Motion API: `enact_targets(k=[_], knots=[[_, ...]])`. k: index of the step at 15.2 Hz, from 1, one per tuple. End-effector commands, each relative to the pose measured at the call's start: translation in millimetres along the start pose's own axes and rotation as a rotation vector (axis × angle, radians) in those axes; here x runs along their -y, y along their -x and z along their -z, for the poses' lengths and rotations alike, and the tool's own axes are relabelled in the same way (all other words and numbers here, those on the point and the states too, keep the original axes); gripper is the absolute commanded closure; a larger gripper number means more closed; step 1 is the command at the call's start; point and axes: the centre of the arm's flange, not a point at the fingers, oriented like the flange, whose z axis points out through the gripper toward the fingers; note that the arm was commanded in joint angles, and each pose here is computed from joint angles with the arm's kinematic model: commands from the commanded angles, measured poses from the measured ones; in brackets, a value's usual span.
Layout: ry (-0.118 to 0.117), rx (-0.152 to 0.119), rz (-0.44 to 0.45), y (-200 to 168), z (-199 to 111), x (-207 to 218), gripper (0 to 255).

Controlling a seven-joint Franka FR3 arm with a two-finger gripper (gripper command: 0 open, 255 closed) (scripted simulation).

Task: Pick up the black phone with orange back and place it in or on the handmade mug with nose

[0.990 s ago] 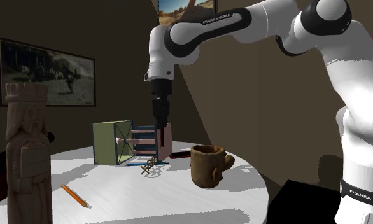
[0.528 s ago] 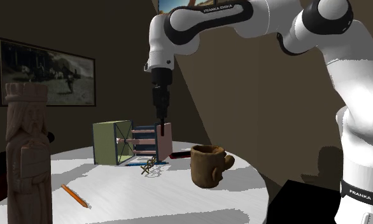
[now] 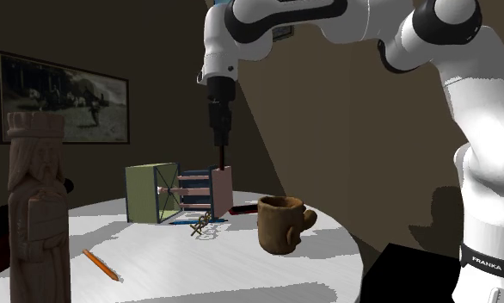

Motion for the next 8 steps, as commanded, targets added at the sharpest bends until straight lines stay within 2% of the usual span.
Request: enact_targets(k=[1, 8], knots=[[0.0, 0.0, 0.0, 19.3, 5.4, 0.4, 255], [0.0, 0.0, 0.0, 111.0, 16.7, 0.9, 255]])
